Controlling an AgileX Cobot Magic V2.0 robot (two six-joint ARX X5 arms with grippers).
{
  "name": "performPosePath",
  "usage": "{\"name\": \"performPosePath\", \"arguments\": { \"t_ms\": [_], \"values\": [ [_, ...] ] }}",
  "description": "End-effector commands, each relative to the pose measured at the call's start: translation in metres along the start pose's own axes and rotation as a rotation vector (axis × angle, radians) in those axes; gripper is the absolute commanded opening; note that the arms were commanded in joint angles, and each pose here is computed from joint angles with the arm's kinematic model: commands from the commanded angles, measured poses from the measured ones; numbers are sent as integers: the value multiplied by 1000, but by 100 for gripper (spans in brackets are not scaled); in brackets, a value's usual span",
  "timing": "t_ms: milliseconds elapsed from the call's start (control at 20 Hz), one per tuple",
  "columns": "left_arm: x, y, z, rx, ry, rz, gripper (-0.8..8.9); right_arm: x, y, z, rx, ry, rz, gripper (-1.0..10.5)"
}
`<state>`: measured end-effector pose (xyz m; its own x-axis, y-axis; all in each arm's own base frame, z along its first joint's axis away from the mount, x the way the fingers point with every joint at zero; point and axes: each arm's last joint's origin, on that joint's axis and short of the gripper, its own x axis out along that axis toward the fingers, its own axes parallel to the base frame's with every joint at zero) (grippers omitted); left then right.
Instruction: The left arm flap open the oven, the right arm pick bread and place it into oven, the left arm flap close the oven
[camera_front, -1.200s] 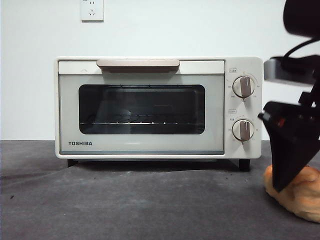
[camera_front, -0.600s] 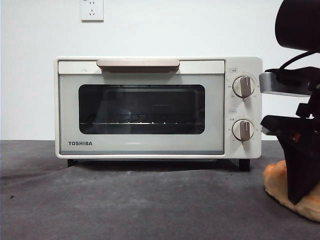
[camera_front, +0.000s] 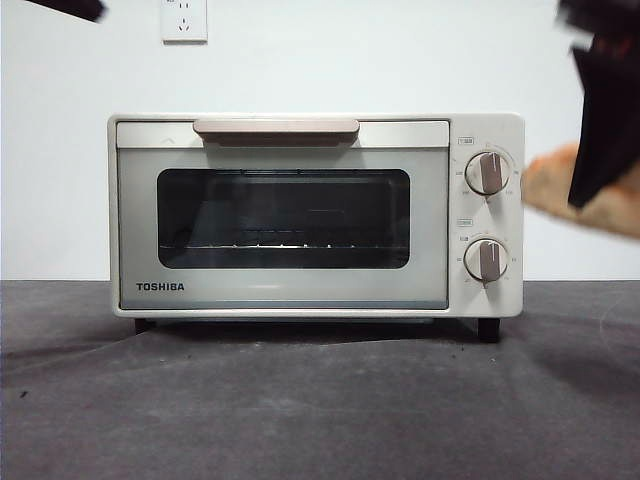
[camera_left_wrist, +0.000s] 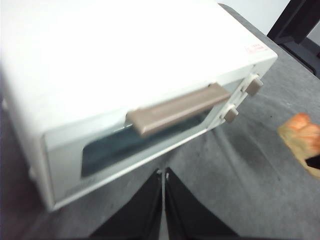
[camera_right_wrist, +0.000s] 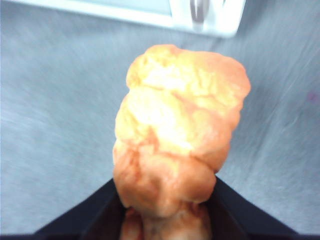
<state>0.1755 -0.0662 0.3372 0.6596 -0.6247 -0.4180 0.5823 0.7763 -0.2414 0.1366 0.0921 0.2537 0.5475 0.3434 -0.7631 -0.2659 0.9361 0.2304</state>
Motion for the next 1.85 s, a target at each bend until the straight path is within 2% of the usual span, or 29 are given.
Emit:
{"name": "performPosePath", "arguments": {
  "t_ms": [50, 250, 550, 1100, 1850],
  "values": [
    [19, -2, 14, 23, -21, -7, 18, -16, 4, 8, -22, -41, 21, 191],
    [56, -6, 28, 65, -23, -12, 18, -39, 7, 16, -39, -100, 44, 191],
    [100, -11, 32, 116, -3, -11, 17, -49, 8, 19, -46, -130, 55, 191],
    [134, -10, 16, 146, 82, 21, 17, -49, 8, 19, -51, -129, 54, 191],
    [132, -62, -33, 176, 504, -102, 16, -49, 8, 19, -68, -130, 53, 191]
  ]
}}
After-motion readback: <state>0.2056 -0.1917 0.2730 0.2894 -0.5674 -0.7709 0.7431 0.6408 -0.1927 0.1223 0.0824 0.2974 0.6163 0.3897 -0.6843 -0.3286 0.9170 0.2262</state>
